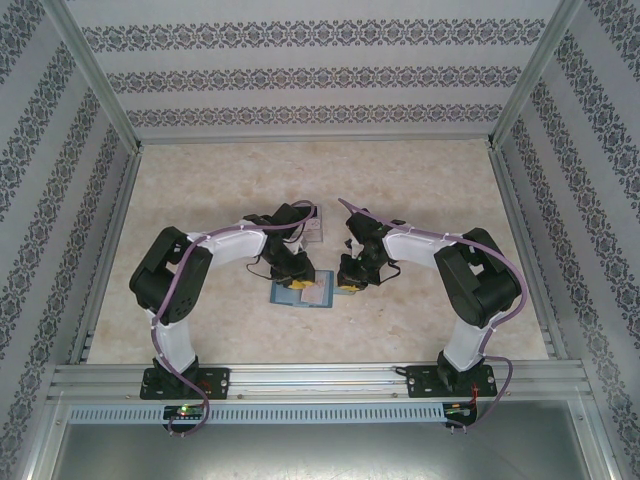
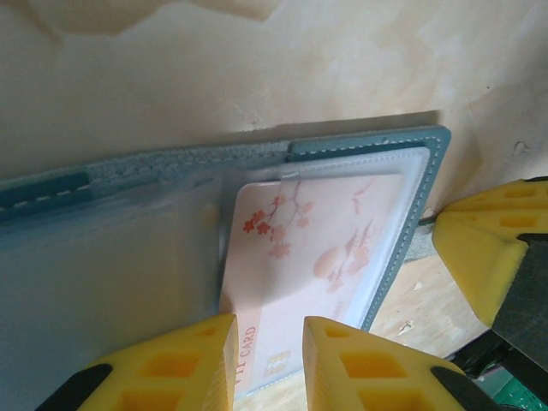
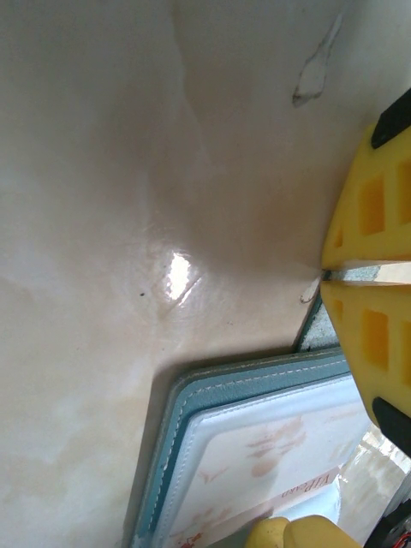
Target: Take the credit cards out of the card holder
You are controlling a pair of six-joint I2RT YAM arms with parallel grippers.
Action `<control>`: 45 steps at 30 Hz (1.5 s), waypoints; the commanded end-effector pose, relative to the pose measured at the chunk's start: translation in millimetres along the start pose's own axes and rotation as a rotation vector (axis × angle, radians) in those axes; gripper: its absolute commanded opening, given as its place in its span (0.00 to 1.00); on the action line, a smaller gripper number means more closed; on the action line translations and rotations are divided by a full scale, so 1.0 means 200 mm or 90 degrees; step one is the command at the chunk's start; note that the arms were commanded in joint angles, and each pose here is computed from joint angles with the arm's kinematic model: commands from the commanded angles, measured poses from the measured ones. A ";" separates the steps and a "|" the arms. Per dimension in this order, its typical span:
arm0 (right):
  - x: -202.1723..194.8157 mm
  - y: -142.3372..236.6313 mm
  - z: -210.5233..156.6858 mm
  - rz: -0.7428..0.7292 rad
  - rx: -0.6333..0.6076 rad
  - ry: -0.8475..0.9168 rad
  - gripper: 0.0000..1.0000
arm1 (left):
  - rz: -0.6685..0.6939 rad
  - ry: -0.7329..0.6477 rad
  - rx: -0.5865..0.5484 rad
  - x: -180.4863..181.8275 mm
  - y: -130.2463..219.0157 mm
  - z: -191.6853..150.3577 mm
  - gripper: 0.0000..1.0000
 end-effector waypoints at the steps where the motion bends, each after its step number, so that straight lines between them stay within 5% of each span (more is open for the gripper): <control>1: -0.09 -0.05 -0.06 -0.060 0.029 -0.011 0.15 | -0.006 -0.003 -0.029 0.00 0.07 0.02 0.26; 45: -0.09 -0.06 -0.07 -0.064 0.038 -0.011 0.16 | -0.001 0.011 0.011 0.08 -0.07 0.02 0.20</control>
Point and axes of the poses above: each hand's point on the last joint's axis, 136 mm out from that joint toward the fingers, its own y axis back along the fingers, its own x axis along the line the jaws close on, z = x × y, the point moved 4 cm from there along y, back along the fingers, and after that the axes turned 2 degrees about -y, right-handed, at the moved point
